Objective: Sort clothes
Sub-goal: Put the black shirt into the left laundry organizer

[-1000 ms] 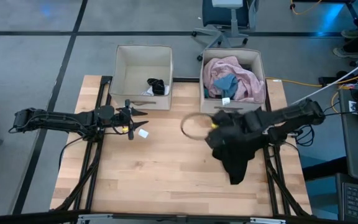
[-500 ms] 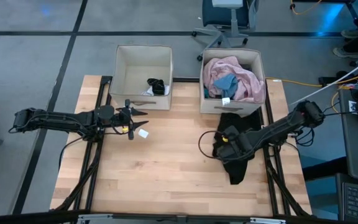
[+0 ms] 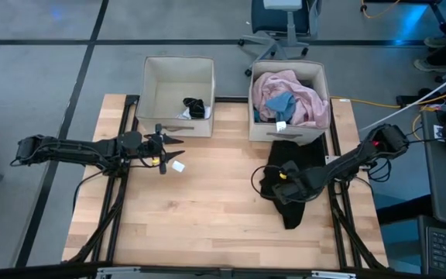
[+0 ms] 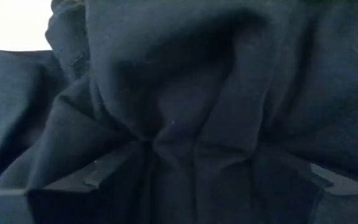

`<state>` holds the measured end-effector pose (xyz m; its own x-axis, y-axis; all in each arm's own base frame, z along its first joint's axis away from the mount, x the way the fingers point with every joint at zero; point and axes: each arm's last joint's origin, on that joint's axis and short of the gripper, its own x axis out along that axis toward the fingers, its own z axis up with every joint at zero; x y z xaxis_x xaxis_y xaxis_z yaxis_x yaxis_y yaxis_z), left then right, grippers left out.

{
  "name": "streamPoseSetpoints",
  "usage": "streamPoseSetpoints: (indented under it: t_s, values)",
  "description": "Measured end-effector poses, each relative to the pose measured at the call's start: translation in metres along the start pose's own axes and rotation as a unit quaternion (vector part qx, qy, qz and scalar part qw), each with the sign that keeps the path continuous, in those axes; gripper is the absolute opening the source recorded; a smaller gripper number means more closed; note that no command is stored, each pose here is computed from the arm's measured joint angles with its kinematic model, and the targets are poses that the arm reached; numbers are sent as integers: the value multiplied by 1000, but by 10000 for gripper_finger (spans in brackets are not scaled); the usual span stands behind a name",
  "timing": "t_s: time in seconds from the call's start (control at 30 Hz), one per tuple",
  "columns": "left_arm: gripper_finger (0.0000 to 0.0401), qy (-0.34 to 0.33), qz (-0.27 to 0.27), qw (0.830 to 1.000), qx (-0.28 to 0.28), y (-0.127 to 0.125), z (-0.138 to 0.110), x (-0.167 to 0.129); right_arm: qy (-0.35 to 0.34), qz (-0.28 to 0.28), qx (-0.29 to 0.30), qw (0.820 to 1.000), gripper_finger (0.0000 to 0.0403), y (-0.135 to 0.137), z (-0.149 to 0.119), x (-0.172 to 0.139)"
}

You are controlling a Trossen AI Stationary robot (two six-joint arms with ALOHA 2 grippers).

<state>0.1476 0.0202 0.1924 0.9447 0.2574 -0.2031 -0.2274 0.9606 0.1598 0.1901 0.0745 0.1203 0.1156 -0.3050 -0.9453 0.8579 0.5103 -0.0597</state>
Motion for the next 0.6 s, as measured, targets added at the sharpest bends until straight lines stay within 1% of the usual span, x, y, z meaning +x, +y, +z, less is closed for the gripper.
streamPoseSetpoints:
  t_s: [0.07,0.17,0.37,0.4,0.5,0.6]
  values:
    - [162,0,0,1000,0,0,0,0,-1,1,0,1000,261,-1,0,1]
    - [162,0,0,1000,0,0,0,0,-4,4,-8,1000,207,0,0,2]
    - [162,0,0,1000,0,0,0,0,-21,23,-25,999,59,4,0,3]
    - [162,0,0,1000,0,0,0,0,-27,28,-25,999,40,5,1,3]
    - [162,0,0,1000,0,0,0,0,-40,54,-34,997,38,10,2,4]
    - [162,0,0,1000,-2,0,0,0,-49,99,-48,993,42,19,3,3]
